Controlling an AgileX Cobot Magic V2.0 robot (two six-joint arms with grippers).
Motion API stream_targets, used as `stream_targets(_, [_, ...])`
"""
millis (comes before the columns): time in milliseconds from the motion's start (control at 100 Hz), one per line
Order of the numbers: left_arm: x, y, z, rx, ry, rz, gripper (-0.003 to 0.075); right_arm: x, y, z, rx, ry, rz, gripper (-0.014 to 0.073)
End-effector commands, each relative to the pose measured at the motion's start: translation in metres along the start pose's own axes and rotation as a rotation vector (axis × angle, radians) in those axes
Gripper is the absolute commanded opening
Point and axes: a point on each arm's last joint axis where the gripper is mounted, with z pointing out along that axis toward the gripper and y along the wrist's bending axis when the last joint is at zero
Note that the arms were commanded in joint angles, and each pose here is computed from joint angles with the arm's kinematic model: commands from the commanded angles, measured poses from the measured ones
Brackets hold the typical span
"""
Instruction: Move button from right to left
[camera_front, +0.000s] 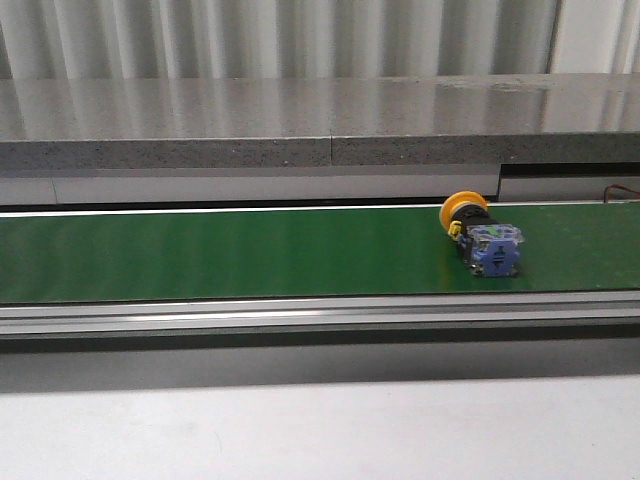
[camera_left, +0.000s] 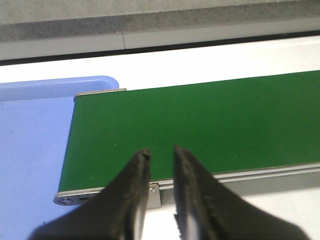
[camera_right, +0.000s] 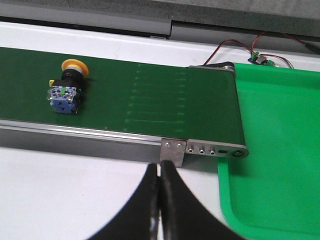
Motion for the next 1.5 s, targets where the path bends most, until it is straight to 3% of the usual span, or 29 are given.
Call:
stream_targets(0, [-0.018,-0.001,0.004,0.012,-0.045,-0.009,0.0358,-0.014,0.000,-0.003,0.002,-0.089,-0.008,-0.0066])
stream_targets(90, [-0.018,-0.001,0.011,0.014,-0.009,-0.009,0.0541,-0.014,0.000,-0.003,0.002,-0.089,-0.008,-0.0066])
stream_targets(160, [-0.017,-0.001,0.016,0.014,0.012,-0.007,0.0593,-0.014,0.000,-0.003,0.002,-0.089,-0.008,-0.0066])
stream_targets(570, [-0.021,-0.003,0.028,0.037,0.121,-0.040,0.0562,-0.014,0.000,-0.003,0.002,-0.089,-0.008,-0.0066])
stream_targets(830, [-0.056,-0.015,0.047,0.175,0.340,-0.216,0.0562,-0.014,0.000,-0.003,0.002,-0.089,-0.008,-0.0066])
stream_targets(1130, [-0.098,-0.021,0.086,0.228,0.490,-0.228,0.0537,-0.014,0.000,-0.003,0.002,-0.089,-0.008,-0.0066])
stream_targets(1490, [-0.119,-0.086,0.135,0.353,0.591,-0.189,0.0514,-0.014,0.000,-0.003,0.002,-0.089,-0.008,-0.0066])
